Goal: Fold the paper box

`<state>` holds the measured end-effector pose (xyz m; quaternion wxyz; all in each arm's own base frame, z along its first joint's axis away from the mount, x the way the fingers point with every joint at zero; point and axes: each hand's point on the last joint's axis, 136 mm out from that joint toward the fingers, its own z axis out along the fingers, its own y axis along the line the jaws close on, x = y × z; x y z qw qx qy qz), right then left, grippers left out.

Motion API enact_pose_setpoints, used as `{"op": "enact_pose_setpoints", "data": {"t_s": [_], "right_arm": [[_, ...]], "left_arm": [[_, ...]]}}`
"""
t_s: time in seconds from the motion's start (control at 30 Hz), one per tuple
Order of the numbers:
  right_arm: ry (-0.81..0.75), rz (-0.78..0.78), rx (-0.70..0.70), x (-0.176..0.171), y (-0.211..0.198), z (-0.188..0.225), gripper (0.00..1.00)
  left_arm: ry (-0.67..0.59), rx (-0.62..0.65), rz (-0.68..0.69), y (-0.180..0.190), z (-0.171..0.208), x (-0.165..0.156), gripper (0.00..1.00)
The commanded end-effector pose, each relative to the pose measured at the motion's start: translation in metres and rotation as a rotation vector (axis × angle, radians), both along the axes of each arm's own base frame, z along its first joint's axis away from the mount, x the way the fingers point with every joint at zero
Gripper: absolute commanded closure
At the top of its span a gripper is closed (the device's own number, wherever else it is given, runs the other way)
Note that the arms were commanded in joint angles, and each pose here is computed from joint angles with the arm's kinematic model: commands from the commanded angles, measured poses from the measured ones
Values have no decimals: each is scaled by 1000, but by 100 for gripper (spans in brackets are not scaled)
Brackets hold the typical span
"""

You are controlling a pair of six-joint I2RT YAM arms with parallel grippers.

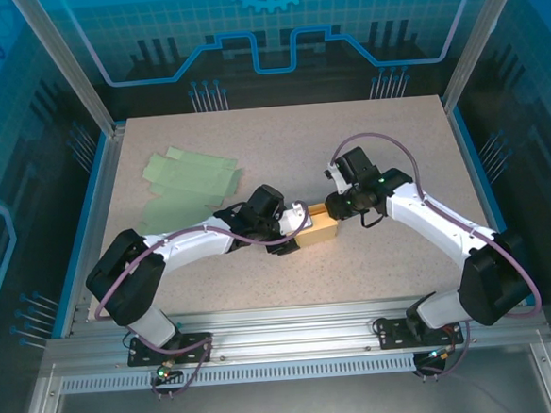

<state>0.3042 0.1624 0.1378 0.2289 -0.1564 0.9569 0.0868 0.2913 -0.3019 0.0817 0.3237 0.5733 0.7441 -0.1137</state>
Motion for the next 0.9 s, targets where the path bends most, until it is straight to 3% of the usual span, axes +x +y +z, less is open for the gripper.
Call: {"op": "enact_pose_setpoints", "data": {"t_s": [0.0,0.5,0.87], "right_arm": [[-7,5,3,-1,5,8,73],[62,-68,48,-13,16,8,89],[99,-99,119,-16,26,13,90]], "left_arm": [[-17,3,-7,1,8,2,32],[-16,21,-12,-4,3,2,32],[-26,50,-21,-8,-1,3,32]]}}
